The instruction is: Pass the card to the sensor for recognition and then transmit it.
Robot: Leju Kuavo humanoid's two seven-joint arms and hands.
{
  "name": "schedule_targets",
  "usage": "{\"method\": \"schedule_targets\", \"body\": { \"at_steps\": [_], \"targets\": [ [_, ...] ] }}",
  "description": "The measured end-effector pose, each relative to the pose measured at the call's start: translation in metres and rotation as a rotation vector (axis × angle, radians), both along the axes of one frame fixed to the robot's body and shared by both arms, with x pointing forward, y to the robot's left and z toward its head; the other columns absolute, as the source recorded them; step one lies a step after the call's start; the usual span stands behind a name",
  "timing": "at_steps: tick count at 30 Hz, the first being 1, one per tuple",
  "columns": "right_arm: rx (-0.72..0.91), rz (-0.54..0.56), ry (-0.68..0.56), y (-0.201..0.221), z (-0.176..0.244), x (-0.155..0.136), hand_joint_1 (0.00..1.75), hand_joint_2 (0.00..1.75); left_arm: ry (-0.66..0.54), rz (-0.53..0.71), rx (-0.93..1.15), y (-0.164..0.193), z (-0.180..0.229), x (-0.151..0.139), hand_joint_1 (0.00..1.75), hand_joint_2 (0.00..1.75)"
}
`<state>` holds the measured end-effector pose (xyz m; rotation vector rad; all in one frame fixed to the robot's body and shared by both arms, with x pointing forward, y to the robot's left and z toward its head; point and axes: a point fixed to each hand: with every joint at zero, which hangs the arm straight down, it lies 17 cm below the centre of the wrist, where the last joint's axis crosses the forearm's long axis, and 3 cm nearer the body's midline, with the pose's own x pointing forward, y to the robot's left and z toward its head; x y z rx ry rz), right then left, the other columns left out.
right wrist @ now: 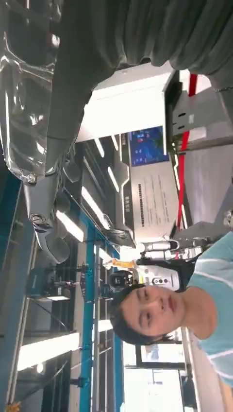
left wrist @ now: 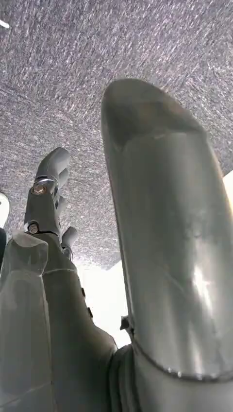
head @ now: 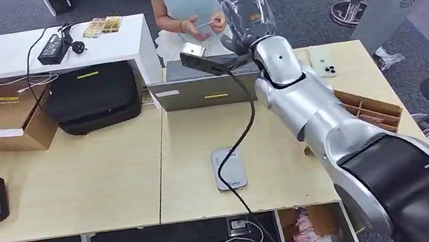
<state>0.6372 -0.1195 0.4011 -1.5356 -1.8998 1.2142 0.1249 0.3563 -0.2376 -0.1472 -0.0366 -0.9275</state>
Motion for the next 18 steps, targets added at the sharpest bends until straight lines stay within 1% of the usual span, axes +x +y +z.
{"method": "schedule_targets", "body": {
  "at_steps": [3, 7, 11, 14, 18],
  "targets": [
    [0.098, -0.006, -0.011, -0.02, 0.015, 0.002, 0.0, 1.75, 0.001, 0.004, 0.006, 0.001, -0.002, -0.005, 0.0, 0.0],
    [0.172, -0.035, -0.045, -0.053, 0.041, 0.005, 0.0, 1.75, 0.001, 0.012, 0.009, 0.002, -0.003, -0.007, 0.0, 0.0],
    [0.297, -0.07, -0.074, -0.104, 0.061, 0.007, 0.0, 1.75, 0.009, 0.03, 0.012, 0.004, -0.005, -0.015, 0.0, 0.0],
    [0.429, -0.103, -0.109, -0.157, 0.079, 0.005, 0.0, 1.75, 0.024, 0.06, 0.025, 0.007, -0.007, -0.023, 0.0, 0.0],
    [0.429, -0.103, -0.109, -0.157, 0.079, 0.005, 0.0, 1.75, 0.024, 0.06, 0.025, 0.007, -0.007, -0.023, 0.0, 0.0]
  ]
}}
